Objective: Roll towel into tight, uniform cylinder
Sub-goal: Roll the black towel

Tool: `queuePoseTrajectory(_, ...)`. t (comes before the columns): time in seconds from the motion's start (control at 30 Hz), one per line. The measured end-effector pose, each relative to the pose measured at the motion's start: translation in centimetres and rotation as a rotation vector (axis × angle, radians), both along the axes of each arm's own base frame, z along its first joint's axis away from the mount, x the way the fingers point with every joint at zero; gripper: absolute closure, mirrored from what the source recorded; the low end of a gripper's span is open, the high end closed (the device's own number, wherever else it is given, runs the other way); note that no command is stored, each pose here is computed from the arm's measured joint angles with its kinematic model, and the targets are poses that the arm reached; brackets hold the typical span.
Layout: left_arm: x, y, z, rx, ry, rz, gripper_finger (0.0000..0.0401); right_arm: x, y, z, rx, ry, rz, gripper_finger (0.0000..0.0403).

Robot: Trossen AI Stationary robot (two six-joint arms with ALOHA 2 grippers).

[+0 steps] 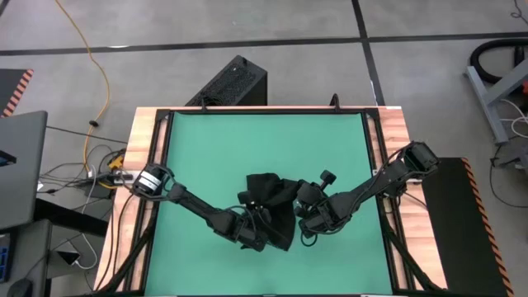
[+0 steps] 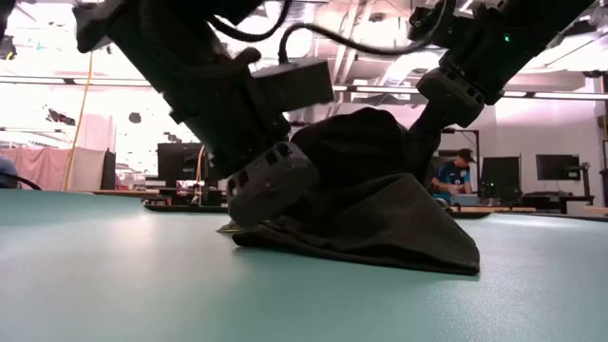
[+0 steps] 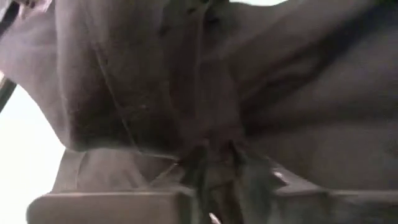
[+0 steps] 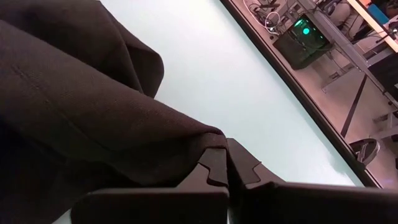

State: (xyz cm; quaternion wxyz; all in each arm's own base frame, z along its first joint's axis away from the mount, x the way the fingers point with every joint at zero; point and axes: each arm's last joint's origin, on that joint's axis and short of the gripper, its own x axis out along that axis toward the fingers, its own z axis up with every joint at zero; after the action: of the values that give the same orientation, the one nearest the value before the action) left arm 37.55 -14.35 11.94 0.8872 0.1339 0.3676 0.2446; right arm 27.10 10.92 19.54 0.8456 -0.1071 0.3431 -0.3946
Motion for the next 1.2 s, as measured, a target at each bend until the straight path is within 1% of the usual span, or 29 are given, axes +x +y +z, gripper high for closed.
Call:
queuePoseTrajectory(0.03,0.0,0.1,0.0,0.000,0.001,0.004,0.0380,0.0,0.0,0.0,0.000,0.000,0.000,0.0400)
queuePoseTrajectory(0.1,0.0,0.1,0.0,0.006,-0.008,0.011,0.0393,0.0,0.0,0.0,-0.001,0.000,0.001,0.0400)
queuePoseTrajectory(0.17,-0.1,0.0,0.4,0.007,-0.019,0.012,0.0398,0.0,0.0,0.0,-0.002,0.001,0.001,0.0400)
queuePoseTrajectory(0.3,-0.5,-0.8,2.5,-0.016,-0.065,-0.015,0.0399,-0.1,0.0,0.1,-0.006,0.008,0.004,0.0400)
queuePoseTrajectory(0.37,-0.8,-1.3,3.1,-0.011,-0.074,-0.033,0.0399,-0.1,0.0,0.2,-0.006,0.006,0.005,0.0400)
queuePoseTrajectory(0.5,-1.2,-2.3,2.8,0.042,-0.045,-0.086,0.0399,-0.2,0.2,0.3,-0.003,0.000,0.012,0.0400)
queuePoseTrajectory(0.57,-1.1,-2.5,1.7,0.030,0.013,-0.164,0.0396,-0.2,0.2,0.3,-0.003,0.000,0.014,0.0400)
queuePoseTrajectory(0.63,-1.1,-2.4,0.3,0.014,0.084,-0.235,0.0386,-0.3,0.3,0.3,-0.002,0.001,0.017,0.0400)
queuePoseTrajectory(0.7,-0.6,-2.2,0.2,-0.011,0.056,-0.245,0.0369,-0.3,0.3,0.3,-0.002,0.000,0.018,0.0400)
queuePoseTrajectory(0.77,0.1,-1.6,0.8,-0.027,0.000,-0.211,0.0349,-0.3,0.4,0.3,0.002,-0.001,0.019,0.0401)
queuePoseTrajectory(0.87,0.6,-0.8,1.0,-0.022,-0.013,-0.160,0.0312,-0.3,0.4,0.3,0.004,-0.001,0.019,0.0401)
queuePoseTrajectory(1.0,1.0,-0.5,1.4,-0.040,-0.045,-0.134,0.0267,-0.3,0.4,0.3,0.006,0.000,0.020,0.0401)
queuePoseTrajectory(1.1,1.1,-0.2,1.3,-0.056,-0.039,-0.124,0.0246,-0.3,0.4,0.3,0.010,0.004,0.021,0.0401)
queuePoseTrajectory(1.2,1.2,0.0,1.1,-0.081,-0.046,-0.114,0.0238,-0.3,0.4,0.3,0.014,0.006,0.021,0.0401)
